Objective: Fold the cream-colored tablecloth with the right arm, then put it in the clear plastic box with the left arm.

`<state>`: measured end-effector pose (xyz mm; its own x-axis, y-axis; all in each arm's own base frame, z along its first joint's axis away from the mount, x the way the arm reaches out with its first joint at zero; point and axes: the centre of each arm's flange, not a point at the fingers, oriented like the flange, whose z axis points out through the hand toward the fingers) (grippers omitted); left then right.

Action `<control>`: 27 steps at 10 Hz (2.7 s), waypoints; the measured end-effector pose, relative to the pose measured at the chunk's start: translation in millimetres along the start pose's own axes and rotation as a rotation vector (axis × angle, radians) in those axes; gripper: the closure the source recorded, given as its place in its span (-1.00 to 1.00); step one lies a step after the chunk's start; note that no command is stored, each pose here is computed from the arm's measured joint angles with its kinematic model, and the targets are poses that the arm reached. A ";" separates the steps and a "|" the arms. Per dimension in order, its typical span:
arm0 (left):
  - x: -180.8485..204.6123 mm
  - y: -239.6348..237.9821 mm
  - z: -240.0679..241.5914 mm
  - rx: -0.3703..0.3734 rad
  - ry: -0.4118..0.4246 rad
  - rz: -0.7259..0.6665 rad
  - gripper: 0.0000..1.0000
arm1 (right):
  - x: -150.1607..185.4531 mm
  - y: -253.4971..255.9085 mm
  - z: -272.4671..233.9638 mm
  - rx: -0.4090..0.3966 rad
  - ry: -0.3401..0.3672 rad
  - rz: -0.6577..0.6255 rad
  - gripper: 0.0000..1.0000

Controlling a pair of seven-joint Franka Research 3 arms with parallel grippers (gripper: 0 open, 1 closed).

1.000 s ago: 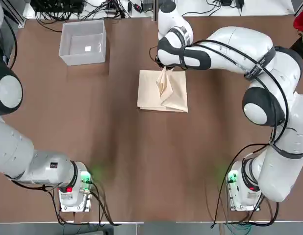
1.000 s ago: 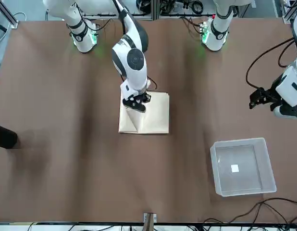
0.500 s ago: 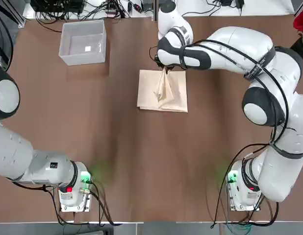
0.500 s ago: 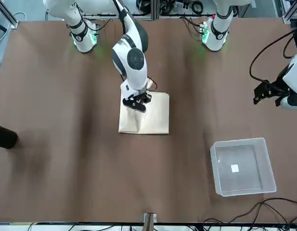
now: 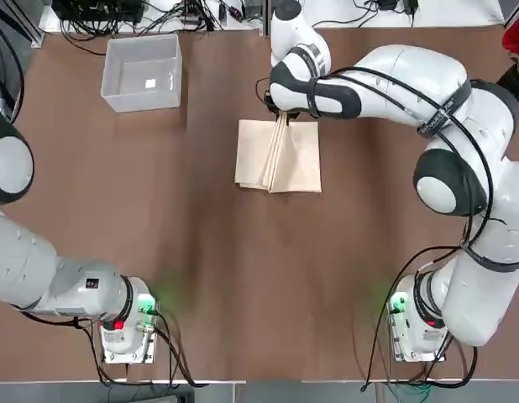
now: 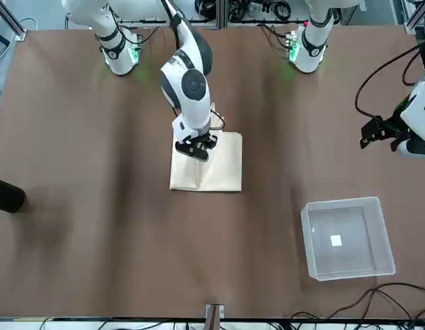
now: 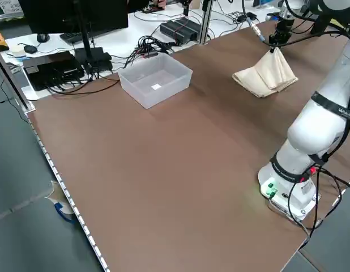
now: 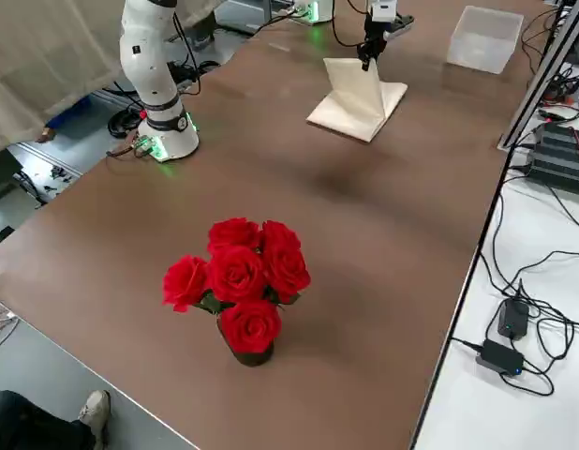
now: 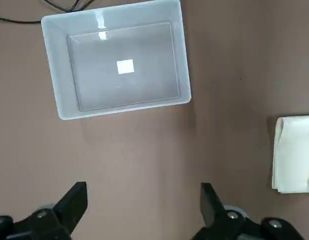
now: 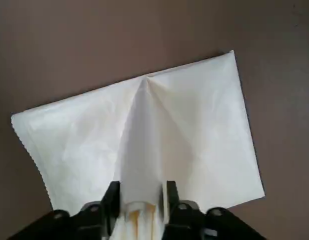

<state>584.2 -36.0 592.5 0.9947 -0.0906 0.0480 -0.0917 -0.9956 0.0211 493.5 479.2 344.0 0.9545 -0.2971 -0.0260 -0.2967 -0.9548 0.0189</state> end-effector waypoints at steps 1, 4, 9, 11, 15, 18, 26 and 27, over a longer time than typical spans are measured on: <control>-0.2 0.7 1.5 0.000 -0.003 0.001 -0.99 | 1.3 -1.2 -0.5 0.002 0.002 0.001 -0.25; -0.5 0.8 4.5 0.000 -0.009 0.001 -0.99 | 8.9 -5.6 -14.1 0.026 0.019 0.007 -1.00; 1.1 19.0 41.3 -0.152 -0.072 -0.019 -0.99 | 36.9 1.4 -57.5 0.034 0.026 0.047 -1.00; 0.5 51.0 87.9 -0.250 -0.086 -0.020 -0.99 | 63.9 25.5 -92.9 0.011 0.012 0.088 -1.00; -36.6 167.8 192.0 -0.321 -0.077 -0.008 -0.99 | 109.2 87.6 -164.4 -0.005 -0.003 0.018 -1.00; -59.3 219.2 266.6 -0.338 -0.034 0.003 -0.99 | 154.8 156.7 -192.4 -0.031 -0.040 -0.003 -1.00; -72.9 278.8 400.1 -0.442 -0.054 -0.127 -0.99 | 245.1 337.6 -252.1 -0.018 -0.079 -0.065 -1.00; -71.9 288.3 404.5 -0.450 -0.065 -0.141 -0.99 | 254.0 362.3 -255.1 -0.012 -0.078 -0.081 -1.00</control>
<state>504.8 -326.8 191.2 0.9984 0.0288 -0.0488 0.0479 -0.8897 0.4541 636.3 60.4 599.2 0.9700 -0.2189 -0.1055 -0.2174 -0.9757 0.0255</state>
